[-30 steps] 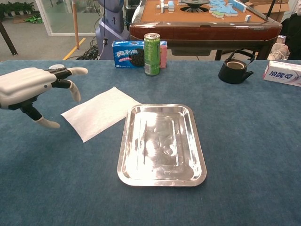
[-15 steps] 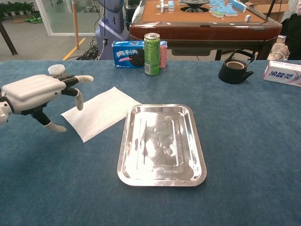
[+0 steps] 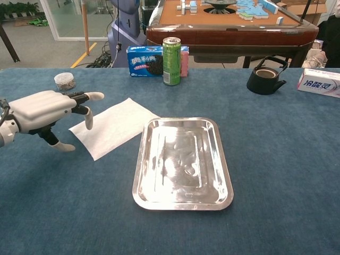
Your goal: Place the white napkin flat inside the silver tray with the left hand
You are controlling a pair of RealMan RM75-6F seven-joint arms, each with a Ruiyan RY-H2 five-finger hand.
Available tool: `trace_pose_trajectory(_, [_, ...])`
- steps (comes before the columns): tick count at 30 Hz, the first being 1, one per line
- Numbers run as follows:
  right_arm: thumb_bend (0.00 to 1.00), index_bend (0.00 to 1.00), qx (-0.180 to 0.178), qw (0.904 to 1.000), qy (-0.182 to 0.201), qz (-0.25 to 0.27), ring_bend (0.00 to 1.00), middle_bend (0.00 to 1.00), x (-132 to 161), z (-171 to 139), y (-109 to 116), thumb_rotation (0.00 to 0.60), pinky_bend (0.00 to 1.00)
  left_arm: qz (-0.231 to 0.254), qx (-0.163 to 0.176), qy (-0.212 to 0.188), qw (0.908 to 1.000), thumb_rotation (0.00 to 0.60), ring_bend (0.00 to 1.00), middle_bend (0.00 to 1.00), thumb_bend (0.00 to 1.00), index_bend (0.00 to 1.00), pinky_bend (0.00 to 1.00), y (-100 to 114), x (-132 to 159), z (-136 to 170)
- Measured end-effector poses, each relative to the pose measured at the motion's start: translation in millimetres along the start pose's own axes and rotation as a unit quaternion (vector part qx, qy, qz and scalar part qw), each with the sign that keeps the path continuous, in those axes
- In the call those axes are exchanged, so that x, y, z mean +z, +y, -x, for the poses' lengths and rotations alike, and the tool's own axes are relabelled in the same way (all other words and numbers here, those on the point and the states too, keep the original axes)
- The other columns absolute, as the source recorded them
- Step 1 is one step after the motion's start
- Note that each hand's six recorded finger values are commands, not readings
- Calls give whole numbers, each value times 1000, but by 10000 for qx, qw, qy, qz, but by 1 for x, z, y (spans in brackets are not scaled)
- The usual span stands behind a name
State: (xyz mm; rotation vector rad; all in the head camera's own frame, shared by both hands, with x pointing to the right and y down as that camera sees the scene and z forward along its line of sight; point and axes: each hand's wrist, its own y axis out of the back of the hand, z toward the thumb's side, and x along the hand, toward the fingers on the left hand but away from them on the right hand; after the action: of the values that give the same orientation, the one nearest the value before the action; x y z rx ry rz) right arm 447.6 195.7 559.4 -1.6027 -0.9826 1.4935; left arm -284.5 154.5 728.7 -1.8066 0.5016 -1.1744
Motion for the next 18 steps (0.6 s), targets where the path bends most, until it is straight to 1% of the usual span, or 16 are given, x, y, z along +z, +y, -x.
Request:
trace_pose_trajectory(8, [69,251,-12,10000,-1,7,168,242,0,0,1,600,265,-14,-8,35,10000,600,0,0,179,424,149,-4,-1,-3])
trace_pose_trajectory(18, [70,251,-19,10000,-3,18,168,242,0,0,2,600,265,-65,-95,49,9999,600,0,0,178,426,149,-8,1,-7])
